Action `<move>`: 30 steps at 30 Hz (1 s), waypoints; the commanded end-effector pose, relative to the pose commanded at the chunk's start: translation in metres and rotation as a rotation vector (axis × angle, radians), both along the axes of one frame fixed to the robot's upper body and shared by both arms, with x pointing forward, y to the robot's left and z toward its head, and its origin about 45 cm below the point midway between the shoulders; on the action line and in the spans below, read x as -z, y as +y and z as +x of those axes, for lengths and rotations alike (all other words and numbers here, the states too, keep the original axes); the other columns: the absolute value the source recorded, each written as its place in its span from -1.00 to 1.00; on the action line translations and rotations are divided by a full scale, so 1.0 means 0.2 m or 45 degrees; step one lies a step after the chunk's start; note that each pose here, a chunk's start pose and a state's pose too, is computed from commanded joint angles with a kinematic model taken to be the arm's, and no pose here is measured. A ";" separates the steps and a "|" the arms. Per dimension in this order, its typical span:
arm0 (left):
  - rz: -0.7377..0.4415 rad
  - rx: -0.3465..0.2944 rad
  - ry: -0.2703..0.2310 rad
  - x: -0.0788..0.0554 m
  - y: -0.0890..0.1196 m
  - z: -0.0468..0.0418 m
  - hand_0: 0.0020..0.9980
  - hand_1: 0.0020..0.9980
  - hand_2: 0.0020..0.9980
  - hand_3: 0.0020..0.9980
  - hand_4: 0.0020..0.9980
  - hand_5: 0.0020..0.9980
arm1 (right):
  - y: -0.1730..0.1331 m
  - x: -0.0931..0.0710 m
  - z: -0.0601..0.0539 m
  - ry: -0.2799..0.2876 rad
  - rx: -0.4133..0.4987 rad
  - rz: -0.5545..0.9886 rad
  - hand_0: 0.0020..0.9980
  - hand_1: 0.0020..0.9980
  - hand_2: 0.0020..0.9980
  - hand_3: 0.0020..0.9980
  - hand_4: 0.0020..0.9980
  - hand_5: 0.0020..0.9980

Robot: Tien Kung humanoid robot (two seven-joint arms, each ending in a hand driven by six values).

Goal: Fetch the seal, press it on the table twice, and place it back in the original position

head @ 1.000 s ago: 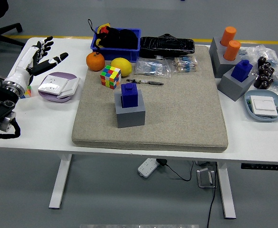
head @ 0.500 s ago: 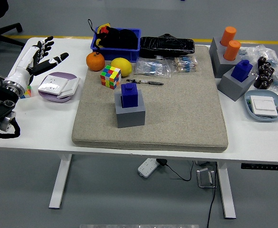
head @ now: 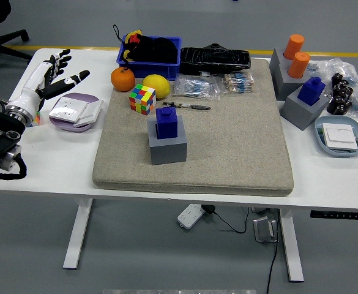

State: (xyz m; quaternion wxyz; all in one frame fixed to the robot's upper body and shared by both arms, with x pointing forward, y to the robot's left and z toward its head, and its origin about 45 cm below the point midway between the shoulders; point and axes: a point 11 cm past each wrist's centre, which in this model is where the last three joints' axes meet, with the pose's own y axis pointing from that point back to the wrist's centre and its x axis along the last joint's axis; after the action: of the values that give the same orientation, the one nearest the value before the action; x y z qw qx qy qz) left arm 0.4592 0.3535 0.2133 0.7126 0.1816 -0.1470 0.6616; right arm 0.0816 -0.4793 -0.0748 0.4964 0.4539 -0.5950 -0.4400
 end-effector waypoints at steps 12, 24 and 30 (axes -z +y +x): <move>-0.003 -0.006 0.003 0.01 0.00 -0.003 0.90 0.95 0.94 0.95 0.92 0.08 | 0.01 0.01 -0.01 0.003 0.007 0.004 0.73 0.57 0.48 0.49 0.60 0.13; -0.010 -0.010 -0.003 0.00 0.01 -0.001 0.90 0.95 0.94 0.95 0.93 0.07 | 0.01 0.01 -0.01 0.000 0.012 0.009 0.73 0.57 0.47 0.49 0.60 0.13; -0.012 -0.009 -0.008 -0.01 0.00 0.002 0.90 0.95 0.94 0.95 0.93 0.07 | 0.01 0.01 -0.01 -0.003 0.013 0.008 0.73 0.57 0.47 0.49 0.60 0.14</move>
State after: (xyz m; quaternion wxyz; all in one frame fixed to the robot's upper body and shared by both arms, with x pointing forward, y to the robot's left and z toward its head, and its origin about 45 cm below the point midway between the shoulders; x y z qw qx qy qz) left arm 0.4597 0.3544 0.2148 0.7106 0.1769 -0.1455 0.6653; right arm 0.0799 -0.4768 -0.0763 0.4919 0.4528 -0.5966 -0.4439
